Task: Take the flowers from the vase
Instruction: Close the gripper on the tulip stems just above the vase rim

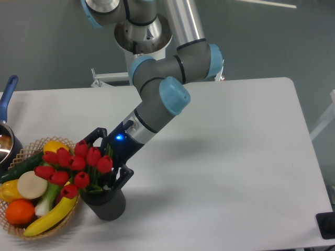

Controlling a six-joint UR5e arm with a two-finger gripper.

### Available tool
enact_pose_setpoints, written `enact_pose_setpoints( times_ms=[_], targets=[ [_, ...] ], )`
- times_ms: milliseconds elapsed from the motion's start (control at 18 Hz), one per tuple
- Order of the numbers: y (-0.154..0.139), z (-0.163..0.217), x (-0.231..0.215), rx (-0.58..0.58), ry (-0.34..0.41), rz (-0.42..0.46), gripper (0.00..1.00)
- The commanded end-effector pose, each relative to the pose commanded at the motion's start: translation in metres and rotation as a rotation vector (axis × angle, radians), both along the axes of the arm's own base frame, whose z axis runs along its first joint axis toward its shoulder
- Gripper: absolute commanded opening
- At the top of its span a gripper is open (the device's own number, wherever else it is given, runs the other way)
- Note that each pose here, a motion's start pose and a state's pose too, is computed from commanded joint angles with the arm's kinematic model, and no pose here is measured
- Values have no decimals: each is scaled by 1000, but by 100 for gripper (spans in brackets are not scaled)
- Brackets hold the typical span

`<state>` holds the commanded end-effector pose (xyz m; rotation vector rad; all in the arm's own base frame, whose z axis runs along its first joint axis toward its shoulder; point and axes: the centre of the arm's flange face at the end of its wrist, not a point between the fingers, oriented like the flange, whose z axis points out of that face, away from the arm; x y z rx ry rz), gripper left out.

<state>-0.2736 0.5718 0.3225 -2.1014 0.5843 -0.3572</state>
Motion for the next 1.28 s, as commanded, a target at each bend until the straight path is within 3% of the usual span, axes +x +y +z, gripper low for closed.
enact_pose_setpoints(
  times_ms=[1278],
  targets=[
    [7,-10,-6,-13,2,1,100]
  ],
)
